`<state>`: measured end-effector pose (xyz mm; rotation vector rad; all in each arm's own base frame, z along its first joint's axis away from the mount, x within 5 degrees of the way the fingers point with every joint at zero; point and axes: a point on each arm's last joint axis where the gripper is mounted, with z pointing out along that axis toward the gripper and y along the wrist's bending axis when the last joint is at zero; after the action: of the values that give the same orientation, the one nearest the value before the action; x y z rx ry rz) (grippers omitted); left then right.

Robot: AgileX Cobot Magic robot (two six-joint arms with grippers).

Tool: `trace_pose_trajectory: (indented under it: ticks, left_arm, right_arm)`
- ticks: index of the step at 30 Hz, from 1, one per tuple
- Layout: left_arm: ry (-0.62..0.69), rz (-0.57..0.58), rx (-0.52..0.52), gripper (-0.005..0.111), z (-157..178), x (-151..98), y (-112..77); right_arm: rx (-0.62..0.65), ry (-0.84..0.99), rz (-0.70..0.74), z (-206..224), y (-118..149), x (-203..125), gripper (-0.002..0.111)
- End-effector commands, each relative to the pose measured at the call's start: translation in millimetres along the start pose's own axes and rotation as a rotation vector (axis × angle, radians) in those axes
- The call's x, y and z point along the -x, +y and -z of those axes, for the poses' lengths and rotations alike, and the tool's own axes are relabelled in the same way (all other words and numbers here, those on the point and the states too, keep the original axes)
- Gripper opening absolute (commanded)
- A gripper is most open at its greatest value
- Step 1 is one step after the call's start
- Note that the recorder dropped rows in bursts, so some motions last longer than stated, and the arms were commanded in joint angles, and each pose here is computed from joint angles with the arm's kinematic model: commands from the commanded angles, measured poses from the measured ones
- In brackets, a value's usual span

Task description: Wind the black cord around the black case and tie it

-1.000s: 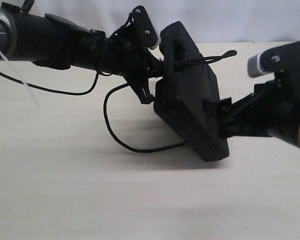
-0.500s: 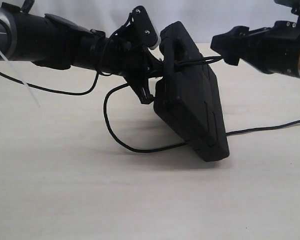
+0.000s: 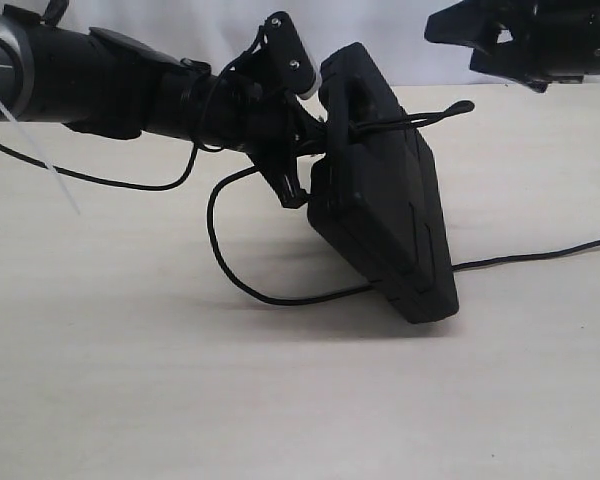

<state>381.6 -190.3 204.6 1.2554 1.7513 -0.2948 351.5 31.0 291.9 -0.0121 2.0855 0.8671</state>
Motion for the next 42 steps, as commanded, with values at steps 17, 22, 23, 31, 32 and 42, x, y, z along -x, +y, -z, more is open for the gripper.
trace_pose_trajectory:
  ticks: [17, 22, 23, 31, 32, 42]
  left_arm:
    - [-0.026, -0.033, -0.013, 0.0, 1, 7, -2.2]
    - [-0.027, -0.033, -0.015, 0.0, 1, 7, -2.4]
    - [-0.027, -0.033, -0.015, 0.0, 1, 7, -2.4]
    - [-0.03, -0.033, -0.019, 0.0, 1, 7, -2.7]
    - [-0.03, -0.033, -0.019, 0.0, 1, 7, -2.7]
    - [-0.041, -0.031, -0.036, 0.0, 1, 8, -4.3]
  right_arm:
    - [-0.722, -0.362, 0.24, 43, -43, 37, 0.069]
    - [-1.057, -0.399, 0.398, 69, -56, 46, 0.069]
    - [-1.163, -0.347, 0.465, 74, -61, 45, 0.068]
    - [-0.906, 0.486, 0.175, 34, -89, 15, 0.045]
    - [-0.781, 0.486, 0.158, 25, -81, 14, 0.044]
    - [-0.32, 0.317, 0.019, -40, -20, 6, 0.068]
